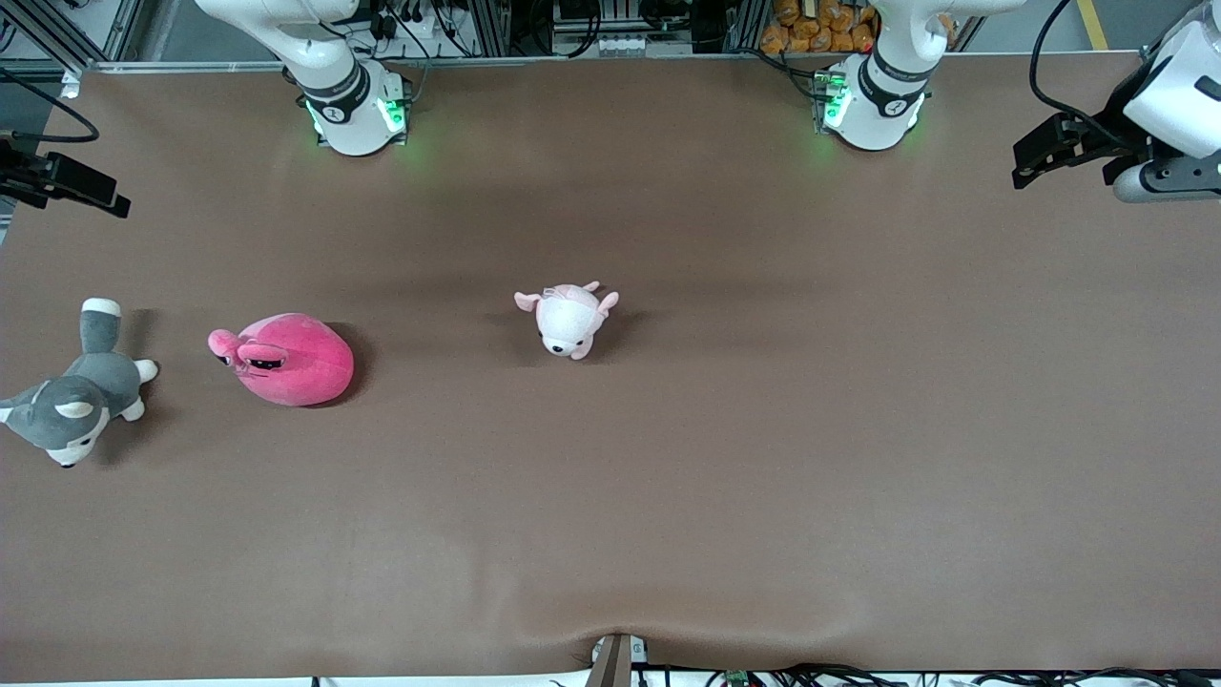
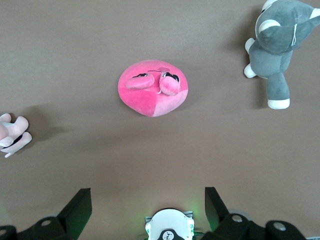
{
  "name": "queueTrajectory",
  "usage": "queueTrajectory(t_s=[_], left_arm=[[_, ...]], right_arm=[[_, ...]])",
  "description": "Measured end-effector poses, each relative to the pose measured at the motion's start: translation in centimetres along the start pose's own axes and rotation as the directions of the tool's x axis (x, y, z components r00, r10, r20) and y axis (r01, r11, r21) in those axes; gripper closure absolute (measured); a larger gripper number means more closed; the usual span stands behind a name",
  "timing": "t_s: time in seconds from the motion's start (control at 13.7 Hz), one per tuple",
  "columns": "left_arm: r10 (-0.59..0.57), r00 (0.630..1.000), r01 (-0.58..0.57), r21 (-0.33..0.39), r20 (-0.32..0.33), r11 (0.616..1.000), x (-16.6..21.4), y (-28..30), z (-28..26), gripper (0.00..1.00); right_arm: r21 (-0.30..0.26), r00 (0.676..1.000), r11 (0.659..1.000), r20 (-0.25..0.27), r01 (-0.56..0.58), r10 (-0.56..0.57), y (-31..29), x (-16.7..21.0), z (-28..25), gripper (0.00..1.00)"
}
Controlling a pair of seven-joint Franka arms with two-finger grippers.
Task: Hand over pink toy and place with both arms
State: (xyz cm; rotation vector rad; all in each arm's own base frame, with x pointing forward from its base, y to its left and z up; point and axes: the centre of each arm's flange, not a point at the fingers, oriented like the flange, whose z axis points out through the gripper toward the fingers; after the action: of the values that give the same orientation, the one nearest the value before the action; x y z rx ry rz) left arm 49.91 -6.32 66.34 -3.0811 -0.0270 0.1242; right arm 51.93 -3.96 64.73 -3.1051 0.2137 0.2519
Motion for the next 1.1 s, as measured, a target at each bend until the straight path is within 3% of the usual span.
queueTrajectory(t_s=[0.51, 1.1], left_arm=[[-0.084, 0.996, 0.084, 0.002, 0.008, 0.996, 0.22, 0.28, 0.31, 0.00], [-0.094, 0.996, 0.094, 0.002, 0.007, 0.996, 0.22, 0.22, 0.25, 0.00]], right_arm=[[-0.001, 1.000, 1.000, 0.000, 0.007, -0.007, -0.36, -0.02, 0.01, 0.00], [-0.003, 1.000, 1.000, 0.010, 0.013, -0.013, -0.72, 0.33, 0.54, 0.00]])
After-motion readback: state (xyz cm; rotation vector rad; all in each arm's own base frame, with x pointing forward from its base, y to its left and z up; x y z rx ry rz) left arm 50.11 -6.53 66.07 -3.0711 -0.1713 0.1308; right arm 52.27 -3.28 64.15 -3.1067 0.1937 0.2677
